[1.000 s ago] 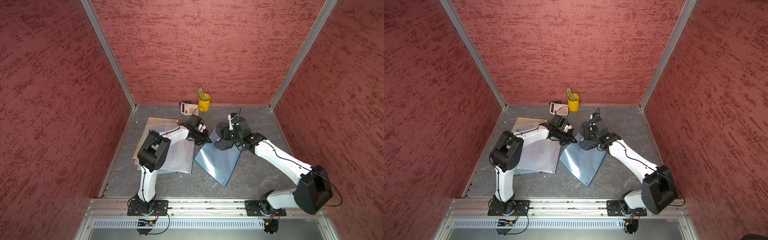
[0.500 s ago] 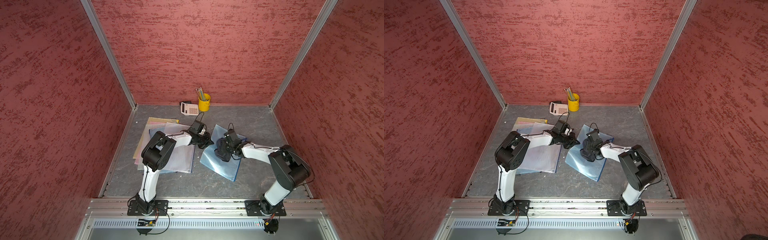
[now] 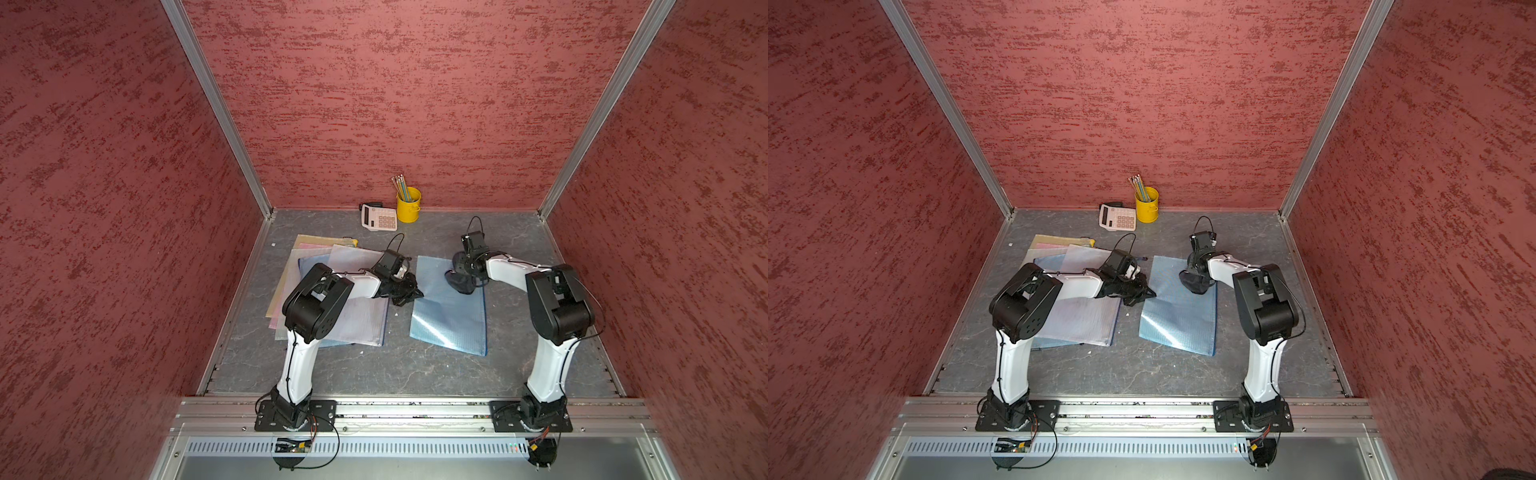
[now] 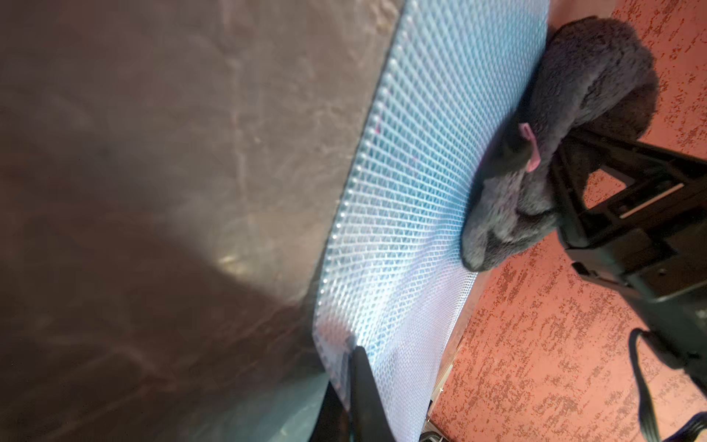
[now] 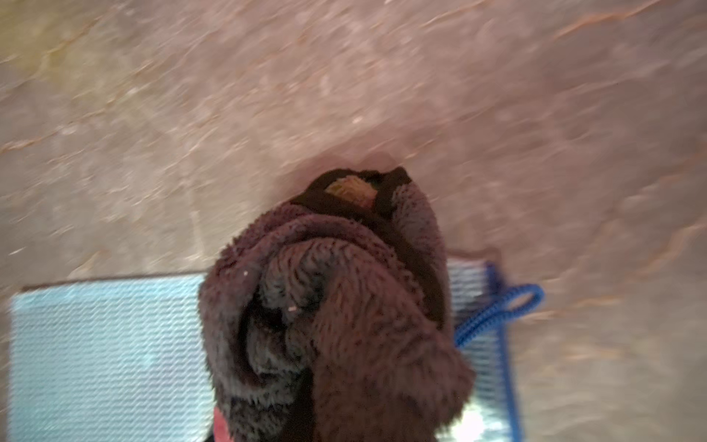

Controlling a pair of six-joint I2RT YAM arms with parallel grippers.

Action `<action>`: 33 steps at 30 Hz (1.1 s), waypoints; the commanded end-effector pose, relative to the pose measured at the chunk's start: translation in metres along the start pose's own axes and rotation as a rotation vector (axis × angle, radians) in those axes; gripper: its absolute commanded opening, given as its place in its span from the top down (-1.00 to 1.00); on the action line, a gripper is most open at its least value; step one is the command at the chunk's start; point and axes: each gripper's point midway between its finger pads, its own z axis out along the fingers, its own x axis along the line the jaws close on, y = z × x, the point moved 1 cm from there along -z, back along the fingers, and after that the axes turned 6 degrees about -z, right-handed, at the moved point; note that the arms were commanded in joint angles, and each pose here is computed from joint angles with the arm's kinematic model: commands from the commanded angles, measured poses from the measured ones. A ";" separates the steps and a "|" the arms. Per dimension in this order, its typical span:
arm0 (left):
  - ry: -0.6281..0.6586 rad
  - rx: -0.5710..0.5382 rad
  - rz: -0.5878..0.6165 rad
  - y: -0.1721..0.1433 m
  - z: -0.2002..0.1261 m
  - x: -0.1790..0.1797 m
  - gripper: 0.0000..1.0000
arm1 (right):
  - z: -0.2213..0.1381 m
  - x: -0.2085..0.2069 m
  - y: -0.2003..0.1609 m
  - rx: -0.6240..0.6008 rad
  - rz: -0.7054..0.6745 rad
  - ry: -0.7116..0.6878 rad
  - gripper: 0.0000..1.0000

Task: Wipe the document bag
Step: Wipe the dirt from the document bag.

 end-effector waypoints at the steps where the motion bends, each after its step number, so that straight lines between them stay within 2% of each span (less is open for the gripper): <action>1: 0.077 0.044 -0.037 -0.013 0.006 0.026 1.00 | -0.049 0.006 0.028 -0.090 -0.058 -0.012 1.00; 3: 0.076 0.043 -0.036 -0.012 0.009 0.026 1.00 | -0.077 0.033 0.023 -0.124 -0.077 0.069 1.00; 5: 0.076 0.048 -0.038 -0.012 0.011 0.026 1.00 | -0.084 0.054 0.000 -0.107 -0.080 0.138 1.00; 9: 0.080 0.047 -0.040 -0.011 0.010 0.029 1.00 | -0.062 0.075 -0.054 -0.001 -0.076 0.162 1.00; 12: 0.081 0.053 -0.038 -0.011 0.010 0.029 1.00 | -0.045 0.082 -0.074 0.014 -0.071 0.165 1.00; 15: 0.086 0.063 -0.038 -0.012 0.011 0.032 1.00 | -0.023 0.077 -0.079 0.037 -0.092 0.094 1.00; 18: 0.089 0.064 -0.035 -0.012 0.009 0.033 1.00 | 0.000 0.051 -0.064 0.056 -0.074 -0.027 1.00; 22: 0.096 0.075 -0.032 -0.015 0.006 0.037 1.00 | 0.017 0.009 -0.013 0.003 -0.023 -0.109 1.00; 26: 0.103 0.074 -0.040 -0.014 0.005 0.041 1.00 | 0.022 -0.008 0.032 -0.042 -0.037 -0.164 1.00; 29: 0.110 0.067 -0.046 -0.013 0.005 0.043 1.00 | -0.006 -0.007 0.058 -0.112 -0.039 -0.153 1.00; 31: 0.112 0.063 -0.046 -0.011 0.006 0.043 1.00 | -0.037 0.001 0.069 -0.158 -0.024 -0.084 1.00; 33: 0.115 0.063 -0.046 -0.010 0.007 0.043 1.00 | -0.069 0.013 0.064 -0.175 -0.028 -0.011 1.00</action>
